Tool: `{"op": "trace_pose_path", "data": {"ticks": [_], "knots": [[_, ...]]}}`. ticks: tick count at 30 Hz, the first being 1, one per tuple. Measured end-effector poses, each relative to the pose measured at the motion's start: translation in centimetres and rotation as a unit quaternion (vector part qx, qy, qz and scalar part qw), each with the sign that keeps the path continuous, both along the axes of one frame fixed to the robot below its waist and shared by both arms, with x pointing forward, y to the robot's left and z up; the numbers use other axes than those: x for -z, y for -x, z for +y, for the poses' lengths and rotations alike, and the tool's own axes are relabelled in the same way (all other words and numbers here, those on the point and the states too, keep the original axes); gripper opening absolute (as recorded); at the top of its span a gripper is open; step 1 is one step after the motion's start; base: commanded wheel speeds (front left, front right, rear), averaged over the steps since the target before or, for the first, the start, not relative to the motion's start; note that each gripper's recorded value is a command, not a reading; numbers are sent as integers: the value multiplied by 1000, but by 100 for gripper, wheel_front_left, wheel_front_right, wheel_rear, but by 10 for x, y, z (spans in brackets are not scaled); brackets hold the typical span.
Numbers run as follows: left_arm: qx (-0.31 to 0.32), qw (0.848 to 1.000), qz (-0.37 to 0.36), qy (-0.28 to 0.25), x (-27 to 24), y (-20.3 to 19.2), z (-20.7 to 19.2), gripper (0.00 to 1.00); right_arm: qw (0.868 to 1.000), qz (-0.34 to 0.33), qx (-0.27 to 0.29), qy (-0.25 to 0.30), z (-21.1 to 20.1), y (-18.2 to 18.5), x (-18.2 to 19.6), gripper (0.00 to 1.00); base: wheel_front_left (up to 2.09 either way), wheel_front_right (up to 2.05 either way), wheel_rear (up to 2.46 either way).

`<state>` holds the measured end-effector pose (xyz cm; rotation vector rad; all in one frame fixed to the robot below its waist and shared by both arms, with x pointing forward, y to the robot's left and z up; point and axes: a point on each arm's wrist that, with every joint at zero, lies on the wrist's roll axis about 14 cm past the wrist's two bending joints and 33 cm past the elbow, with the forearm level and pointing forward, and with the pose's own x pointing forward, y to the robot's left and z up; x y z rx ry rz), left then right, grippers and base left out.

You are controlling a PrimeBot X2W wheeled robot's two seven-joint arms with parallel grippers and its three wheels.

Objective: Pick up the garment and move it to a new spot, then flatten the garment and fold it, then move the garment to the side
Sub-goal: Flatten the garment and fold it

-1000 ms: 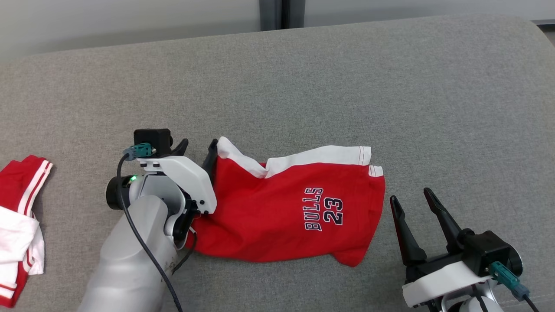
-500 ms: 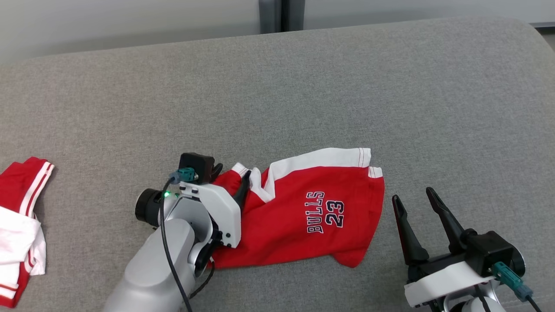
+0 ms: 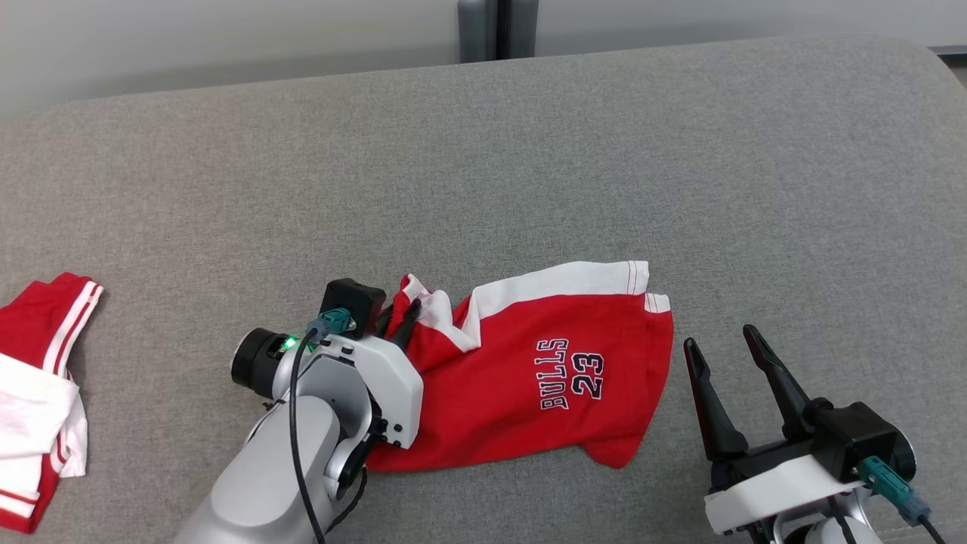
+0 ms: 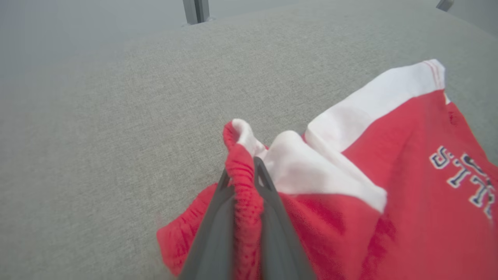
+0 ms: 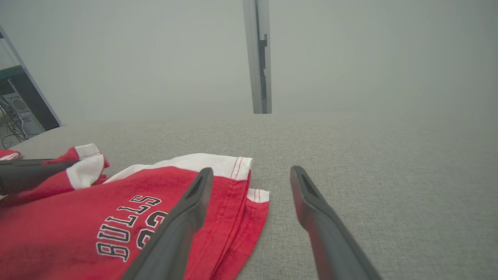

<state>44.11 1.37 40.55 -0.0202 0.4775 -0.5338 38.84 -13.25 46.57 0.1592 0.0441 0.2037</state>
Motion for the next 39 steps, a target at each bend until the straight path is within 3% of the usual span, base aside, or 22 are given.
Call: {"op": "trace_pose_path", "data": {"ticks": [6,12,13,18,20,21,23,36,37,38,39], "knots": [[-52,996,-52,51,-31,-13,14,0,1000,-5,2,-4,-1,0,-4,100,0,0,0],[-123,986,-34,103,-28,-8,47,4,997,14,3,-74,8,-17,1,100,0,0,0],[-131,985,-24,105,-22,-4,52,16,997,29,-6,-78,14,-18,9,100,0,0,0],[-163,982,0,99,-8,6,76,42,992,86,-53,-72,33,-29,37,100,0,0,0],[-174,979,9,105,-4,9,80,69,991,97,-67,-69,39,-36,40,100,0,0,0],[-177,979,12,104,-2,10,81,89,989,105,-77,-68,44,-39,41,100,0,0,0],[-183,978,12,102,-1,10,85,100,987,114,-90,-65,50,-46,43,100,0,0,0],[-190,977,16,91,6,15,91,100,978,169,-119,-31,59,-73,58,100,0,0,0],[-190,977,16,91,6,15,91,100,977,171,-120,-32,59,-73,59,57,0,0,0],[-190,977,15,91,6,15,91,100,977,173,-123,-26,60,-73,60,32,0,0,0],[-191,977,15,90,6,15,91,100,977,173,-124,-19,59,-74,61,0,0,0,0]]}}
